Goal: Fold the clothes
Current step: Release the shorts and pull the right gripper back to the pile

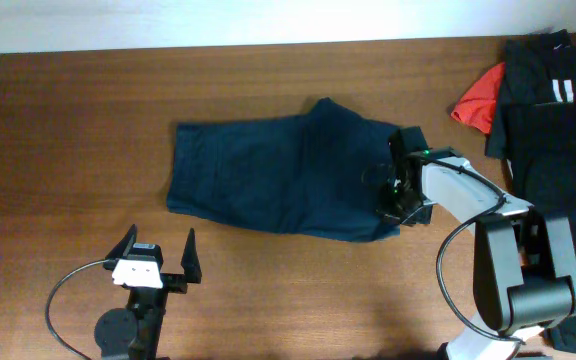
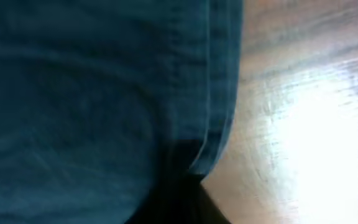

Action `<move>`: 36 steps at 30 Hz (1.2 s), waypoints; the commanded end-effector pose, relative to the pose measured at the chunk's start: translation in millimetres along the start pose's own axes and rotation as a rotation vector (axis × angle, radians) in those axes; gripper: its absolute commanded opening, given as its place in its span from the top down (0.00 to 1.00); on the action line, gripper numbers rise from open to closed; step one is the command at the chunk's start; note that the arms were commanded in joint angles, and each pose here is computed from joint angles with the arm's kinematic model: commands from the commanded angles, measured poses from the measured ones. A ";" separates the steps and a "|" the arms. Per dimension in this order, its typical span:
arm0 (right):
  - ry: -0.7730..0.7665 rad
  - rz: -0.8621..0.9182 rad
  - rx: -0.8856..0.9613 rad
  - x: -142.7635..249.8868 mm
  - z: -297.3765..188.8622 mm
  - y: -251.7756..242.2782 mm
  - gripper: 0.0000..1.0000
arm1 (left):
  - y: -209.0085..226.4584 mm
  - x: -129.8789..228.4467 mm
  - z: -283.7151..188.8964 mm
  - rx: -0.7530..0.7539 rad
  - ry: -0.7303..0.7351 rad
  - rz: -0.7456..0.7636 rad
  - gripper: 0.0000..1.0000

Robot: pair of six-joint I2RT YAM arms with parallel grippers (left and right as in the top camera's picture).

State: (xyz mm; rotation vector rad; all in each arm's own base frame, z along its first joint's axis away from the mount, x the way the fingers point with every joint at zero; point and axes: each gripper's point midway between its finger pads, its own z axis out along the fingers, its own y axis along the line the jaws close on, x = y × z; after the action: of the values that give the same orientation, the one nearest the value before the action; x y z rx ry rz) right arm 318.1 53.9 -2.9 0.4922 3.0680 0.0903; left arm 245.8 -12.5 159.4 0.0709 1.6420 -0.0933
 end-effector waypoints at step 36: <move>-0.079 0.316 0.065 -95.1 -105.9 -98.2 0.01 | -1.0 1.1 0.0 0.004 0.000 -0.010 0.01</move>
State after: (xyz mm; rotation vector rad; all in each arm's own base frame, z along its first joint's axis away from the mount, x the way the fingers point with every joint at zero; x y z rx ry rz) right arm 372.4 -74.8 99.7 0.8686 2.8986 -0.1887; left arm 245.8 -12.5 159.5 0.0710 1.6416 -0.0933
